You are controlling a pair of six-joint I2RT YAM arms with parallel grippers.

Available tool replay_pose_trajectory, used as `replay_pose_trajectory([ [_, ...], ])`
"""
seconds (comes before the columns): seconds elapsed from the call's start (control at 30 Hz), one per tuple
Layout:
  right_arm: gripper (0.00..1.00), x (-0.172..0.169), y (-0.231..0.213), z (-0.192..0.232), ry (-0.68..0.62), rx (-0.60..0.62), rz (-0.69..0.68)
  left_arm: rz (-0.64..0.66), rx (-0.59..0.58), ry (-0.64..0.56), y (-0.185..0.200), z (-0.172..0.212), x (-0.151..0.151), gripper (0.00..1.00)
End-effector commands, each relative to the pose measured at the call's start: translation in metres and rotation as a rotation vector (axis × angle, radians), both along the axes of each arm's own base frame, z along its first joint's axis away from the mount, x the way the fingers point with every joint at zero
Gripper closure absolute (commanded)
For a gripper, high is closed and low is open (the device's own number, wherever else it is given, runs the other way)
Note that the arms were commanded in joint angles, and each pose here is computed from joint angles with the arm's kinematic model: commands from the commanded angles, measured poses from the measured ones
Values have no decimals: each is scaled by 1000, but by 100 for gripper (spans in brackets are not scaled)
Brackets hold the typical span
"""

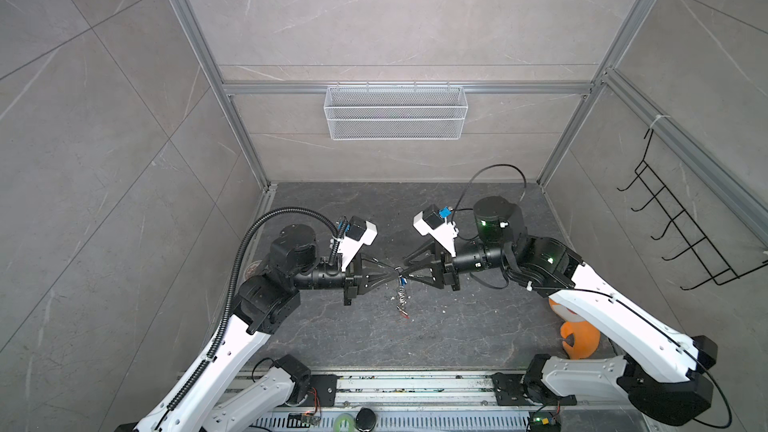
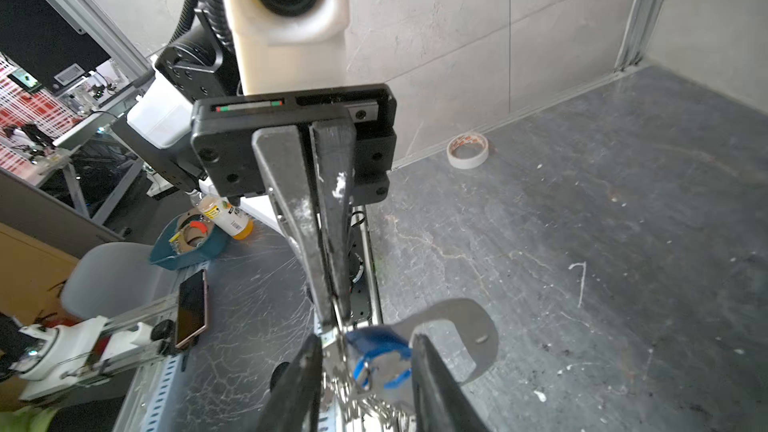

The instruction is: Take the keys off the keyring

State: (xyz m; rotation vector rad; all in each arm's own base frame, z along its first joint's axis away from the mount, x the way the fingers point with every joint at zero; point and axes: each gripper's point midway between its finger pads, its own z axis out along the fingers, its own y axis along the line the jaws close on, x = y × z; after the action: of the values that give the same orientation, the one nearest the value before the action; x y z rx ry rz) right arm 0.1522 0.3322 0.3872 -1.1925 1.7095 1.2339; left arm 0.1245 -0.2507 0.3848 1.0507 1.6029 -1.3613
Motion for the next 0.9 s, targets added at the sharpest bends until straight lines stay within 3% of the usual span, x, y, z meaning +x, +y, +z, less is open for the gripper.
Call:
replay_pose_trajectory([
  [0.0, 58, 3, -6, 30, -127, 135, -50, 26, -133, -144, 6, 37, -4, 100],
  [0.23, 57, -4, -5, 33, -148, 206, -14, 19, -185, -178, 9, 42, -10, 100],
  [0.57, 67, -12, 3, 30, -123, 224, 47, 19, -234, -194, 8, 48, -10, 100],
  [0.87, 65, -13, 6, 24, -122, 207, 48, 31, -264, -209, 9, 53, -8, 100],
])
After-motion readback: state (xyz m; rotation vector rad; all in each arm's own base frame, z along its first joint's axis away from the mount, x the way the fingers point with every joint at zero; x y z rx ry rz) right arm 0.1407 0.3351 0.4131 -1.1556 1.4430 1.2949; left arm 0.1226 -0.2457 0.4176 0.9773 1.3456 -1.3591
